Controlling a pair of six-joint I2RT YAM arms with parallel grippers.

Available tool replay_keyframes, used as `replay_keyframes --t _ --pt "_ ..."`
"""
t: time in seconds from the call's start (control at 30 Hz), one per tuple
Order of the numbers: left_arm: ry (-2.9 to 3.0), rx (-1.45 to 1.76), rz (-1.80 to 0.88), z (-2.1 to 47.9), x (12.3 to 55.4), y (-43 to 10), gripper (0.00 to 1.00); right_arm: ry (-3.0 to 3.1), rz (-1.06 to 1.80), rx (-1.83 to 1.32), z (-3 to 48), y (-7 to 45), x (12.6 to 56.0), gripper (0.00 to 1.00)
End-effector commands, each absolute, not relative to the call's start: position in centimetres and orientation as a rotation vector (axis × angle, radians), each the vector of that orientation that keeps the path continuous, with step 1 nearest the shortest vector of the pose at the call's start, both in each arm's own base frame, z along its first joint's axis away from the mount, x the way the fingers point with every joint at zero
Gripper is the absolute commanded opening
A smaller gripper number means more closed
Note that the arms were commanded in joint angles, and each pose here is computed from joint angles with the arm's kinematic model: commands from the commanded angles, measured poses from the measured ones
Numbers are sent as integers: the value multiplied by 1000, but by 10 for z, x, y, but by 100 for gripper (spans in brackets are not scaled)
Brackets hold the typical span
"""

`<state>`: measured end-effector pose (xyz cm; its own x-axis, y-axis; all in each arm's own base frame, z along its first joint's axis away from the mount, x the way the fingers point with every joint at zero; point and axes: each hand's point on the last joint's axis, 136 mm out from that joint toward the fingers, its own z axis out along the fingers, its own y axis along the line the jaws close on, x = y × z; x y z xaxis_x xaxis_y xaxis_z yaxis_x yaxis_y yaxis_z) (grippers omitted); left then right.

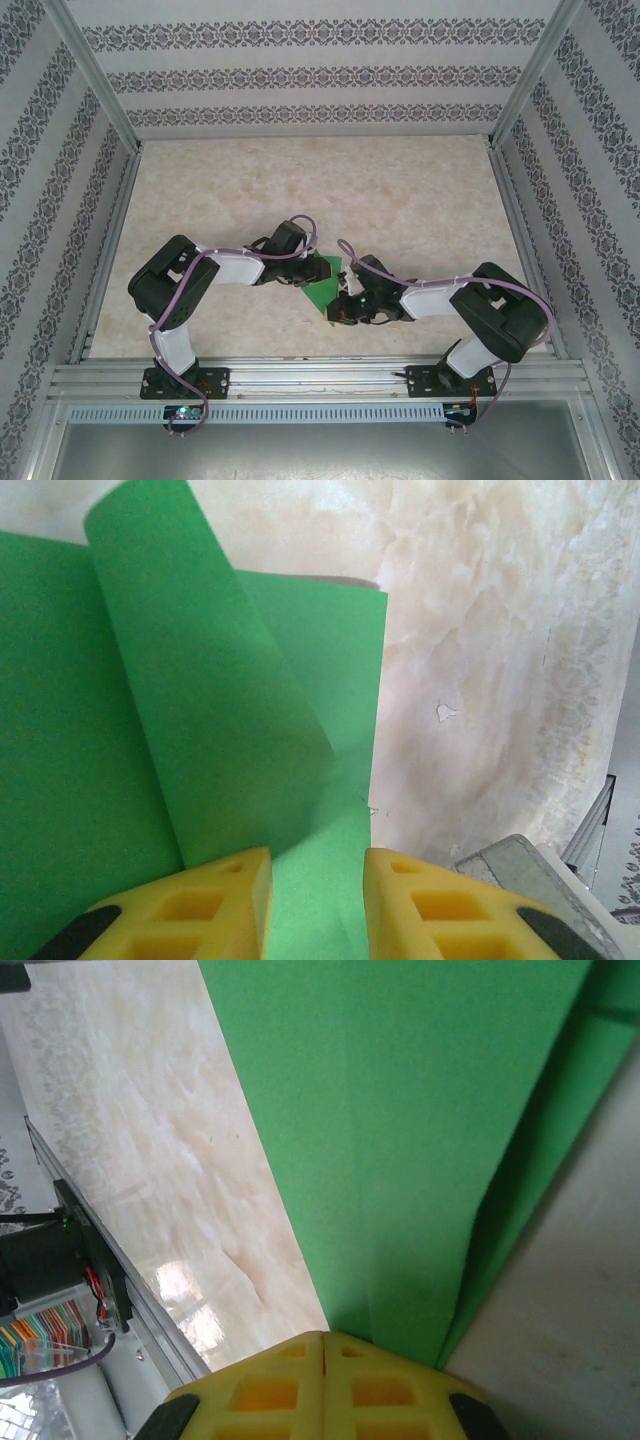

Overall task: Fold a paper plane with a square sheet of paper (fold left side to right side)
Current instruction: Fourth fold the wing at the center of the table.

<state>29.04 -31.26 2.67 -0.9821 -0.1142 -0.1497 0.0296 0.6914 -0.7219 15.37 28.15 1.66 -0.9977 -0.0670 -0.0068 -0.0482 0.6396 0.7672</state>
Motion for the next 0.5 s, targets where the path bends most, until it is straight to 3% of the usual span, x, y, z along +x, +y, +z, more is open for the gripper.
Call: replay_keyframes --t 0.0,0.23,0.47 --pt "2827 -164 -999 -14 280 -287 31 -2769 -1205 63 2 268 124 0" --pt "2826 -162 -998 -14 279 -287 30 -2785 -1297 86 26 268 127 0" --pt "2819 -160 -1005 -11 281 -287 30 -2866 -1506 22 67 254 158 0"
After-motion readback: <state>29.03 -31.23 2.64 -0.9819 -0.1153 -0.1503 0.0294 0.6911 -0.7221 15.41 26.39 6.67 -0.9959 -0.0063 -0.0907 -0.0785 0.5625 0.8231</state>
